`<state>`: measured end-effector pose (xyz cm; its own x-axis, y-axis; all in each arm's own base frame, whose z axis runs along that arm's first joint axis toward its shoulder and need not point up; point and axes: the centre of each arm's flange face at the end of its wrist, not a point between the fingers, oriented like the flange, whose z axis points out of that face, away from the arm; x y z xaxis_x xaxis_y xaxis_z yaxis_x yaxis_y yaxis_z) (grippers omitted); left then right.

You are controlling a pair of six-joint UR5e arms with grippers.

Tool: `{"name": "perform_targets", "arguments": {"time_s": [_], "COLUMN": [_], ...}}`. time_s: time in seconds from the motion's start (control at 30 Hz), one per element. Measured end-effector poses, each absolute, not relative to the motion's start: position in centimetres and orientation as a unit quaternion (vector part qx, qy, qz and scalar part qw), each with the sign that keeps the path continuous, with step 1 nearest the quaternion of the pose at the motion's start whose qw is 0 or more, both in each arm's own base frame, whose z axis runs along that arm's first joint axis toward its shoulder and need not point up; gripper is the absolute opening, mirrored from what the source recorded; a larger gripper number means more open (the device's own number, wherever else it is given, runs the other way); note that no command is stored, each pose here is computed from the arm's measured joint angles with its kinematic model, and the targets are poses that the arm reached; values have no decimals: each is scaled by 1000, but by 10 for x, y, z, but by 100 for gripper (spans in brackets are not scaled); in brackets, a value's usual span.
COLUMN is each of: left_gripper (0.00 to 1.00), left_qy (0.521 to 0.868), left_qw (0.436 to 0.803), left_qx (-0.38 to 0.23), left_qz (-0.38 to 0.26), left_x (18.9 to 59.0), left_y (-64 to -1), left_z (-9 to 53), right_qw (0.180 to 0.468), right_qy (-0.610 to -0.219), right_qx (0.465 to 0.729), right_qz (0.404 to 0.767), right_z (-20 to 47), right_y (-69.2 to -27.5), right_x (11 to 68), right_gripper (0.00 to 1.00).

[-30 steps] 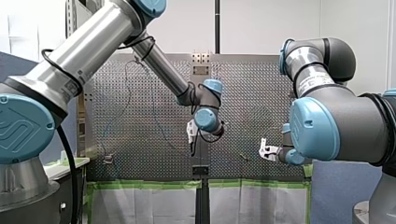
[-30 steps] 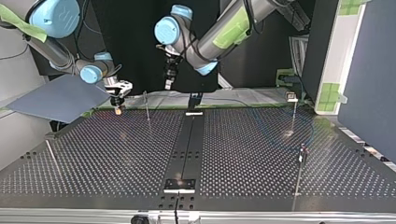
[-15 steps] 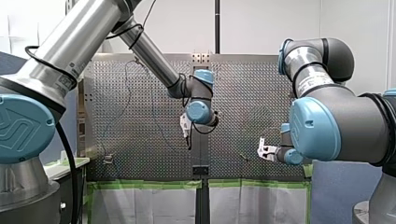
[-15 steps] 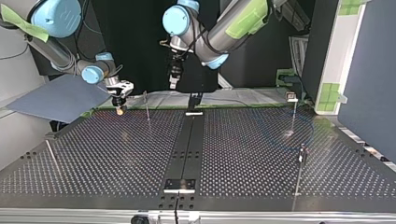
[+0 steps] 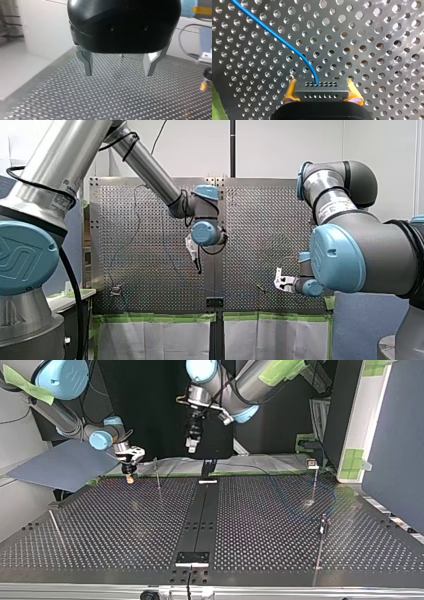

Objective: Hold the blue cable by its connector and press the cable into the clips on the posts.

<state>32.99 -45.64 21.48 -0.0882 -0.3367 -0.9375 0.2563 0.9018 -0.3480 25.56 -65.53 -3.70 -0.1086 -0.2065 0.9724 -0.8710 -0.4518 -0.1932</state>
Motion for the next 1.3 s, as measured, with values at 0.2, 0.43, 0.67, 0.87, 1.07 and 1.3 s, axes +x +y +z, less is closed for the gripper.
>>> {"name": "perform_targets", "arguments": {"time_s": [0.2,0.43,0.67,0.87,1.07,1.3], "left_gripper": [100,100,100,100,100,100], "left_qy": [688,669,649,637,632,617], "left_qw": [684,696,720,737,746,747], "left_qx": [-43,-59,-71,-79,-71,-75], "left_qz": [-237,-252,-234,-212,-196,-233], "left_x": [320,310,296,285,272,248], "left_y": [-445,-431,-411,-396,-385,-376], "left_z": [226,239,252,256,249,254], "right_qw": [278,278,278,280,288,307], "right_qy": [-443,-441,-440,-437,-439,-452], "right_qx": [608,609,610,611,614,621], "right_qz": [598,598,598,598,590,562], "right_z": [-37,-37,-37,-36,-36,-38], "right_y": [-655,-654,-653,-654,-655,-653], "right_x": [257,259,260,262,261,255], "right_gripper": [0,0,0,0,0,0]}}
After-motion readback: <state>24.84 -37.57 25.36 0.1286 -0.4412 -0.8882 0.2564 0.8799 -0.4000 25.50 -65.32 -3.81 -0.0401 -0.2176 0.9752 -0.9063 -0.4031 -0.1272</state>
